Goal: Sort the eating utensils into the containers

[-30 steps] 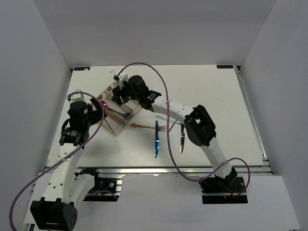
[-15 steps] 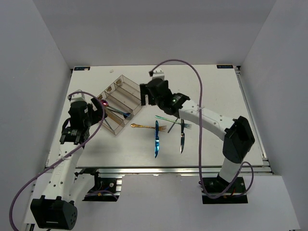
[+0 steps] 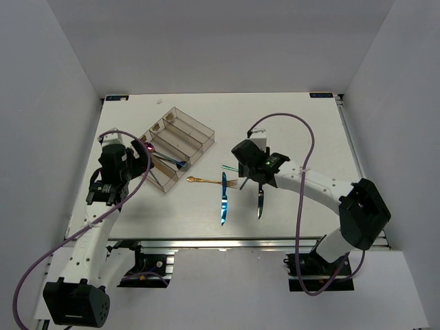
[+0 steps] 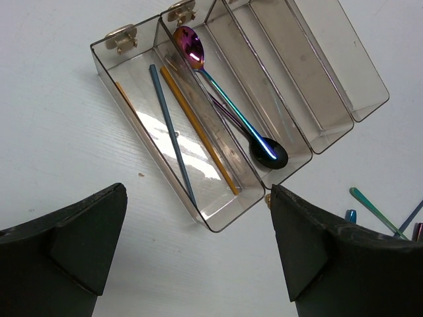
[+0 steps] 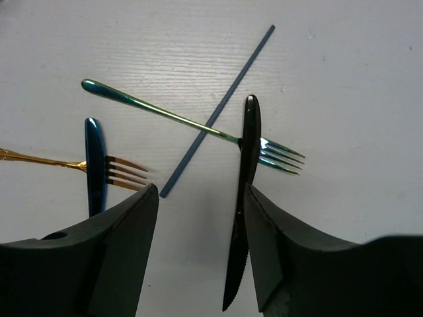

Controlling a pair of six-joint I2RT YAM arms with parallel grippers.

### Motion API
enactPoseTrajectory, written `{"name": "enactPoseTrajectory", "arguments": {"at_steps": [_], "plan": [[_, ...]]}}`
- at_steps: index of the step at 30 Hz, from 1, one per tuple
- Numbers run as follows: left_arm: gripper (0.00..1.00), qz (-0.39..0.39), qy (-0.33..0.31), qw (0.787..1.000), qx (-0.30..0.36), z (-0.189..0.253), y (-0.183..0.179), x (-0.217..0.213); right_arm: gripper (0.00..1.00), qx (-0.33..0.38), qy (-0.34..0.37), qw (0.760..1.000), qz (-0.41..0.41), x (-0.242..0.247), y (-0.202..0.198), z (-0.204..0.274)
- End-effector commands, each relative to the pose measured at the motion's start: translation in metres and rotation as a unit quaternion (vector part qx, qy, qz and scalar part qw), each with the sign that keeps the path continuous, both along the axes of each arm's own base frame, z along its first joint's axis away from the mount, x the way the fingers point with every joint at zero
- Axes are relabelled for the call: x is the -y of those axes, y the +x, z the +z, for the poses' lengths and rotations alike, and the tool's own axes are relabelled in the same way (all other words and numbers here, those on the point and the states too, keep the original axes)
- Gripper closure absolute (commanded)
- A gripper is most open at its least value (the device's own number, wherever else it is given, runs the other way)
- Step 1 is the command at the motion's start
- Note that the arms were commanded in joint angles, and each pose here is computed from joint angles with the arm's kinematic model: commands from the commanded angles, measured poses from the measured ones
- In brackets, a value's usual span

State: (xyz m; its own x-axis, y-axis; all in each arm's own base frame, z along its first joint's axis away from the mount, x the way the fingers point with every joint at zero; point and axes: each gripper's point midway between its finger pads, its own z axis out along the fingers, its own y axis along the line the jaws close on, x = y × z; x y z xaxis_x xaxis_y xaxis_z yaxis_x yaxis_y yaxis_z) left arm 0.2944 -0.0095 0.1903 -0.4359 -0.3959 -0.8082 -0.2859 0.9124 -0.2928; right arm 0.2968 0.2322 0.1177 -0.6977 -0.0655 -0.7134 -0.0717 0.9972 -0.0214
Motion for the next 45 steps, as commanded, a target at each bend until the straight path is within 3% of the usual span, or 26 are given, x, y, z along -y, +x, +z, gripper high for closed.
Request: {"name": "enactPoseTrajectory", "arguments": {"at_steps": [1, 4, 10, 29, 38, 45], "plan": [[0.02, 0.008, 0.009, 1.000, 0.007, 0.005, -0.001, -0.002, 0.41, 0.010, 0.014, 0.999, -0.048, 0.019, -0.001, 0.002], [0.02, 0.008, 0.010, 1.000, 0.007, 0.005, -0.002, -0.002, 0.48, -0.015, 0.006, 0.997, -0.069, 0.036, -0.003, -0.017], [0.02, 0.003, 0.010, 1.000, 0.005, 0.003, -0.002, 0.001, 0.51, -0.056, 0.003, 0.994, -0.097, 0.063, 0.002, -0.046], [0.02, -0.004, 0.009, 1.000, 0.000, 0.000, -0.001, 0.003, 0.58, -0.115, -0.007, 0.989, -0.094, 0.045, 0.007, -0.095], [0.02, -0.008, 0.007, 1.000, -0.001, 0.000, -0.001, 0.004, 0.59, -0.101, 0.019, 0.990, -0.091, 0.038, 0.013, -0.084], [0.02, -0.009, 0.008, 1.000, -0.001, -0.001, -0.002, 0.005, 0.59, -0.124, 0.005, 0.986, -0.115, 0.050, 0.010, -0.102]]}}
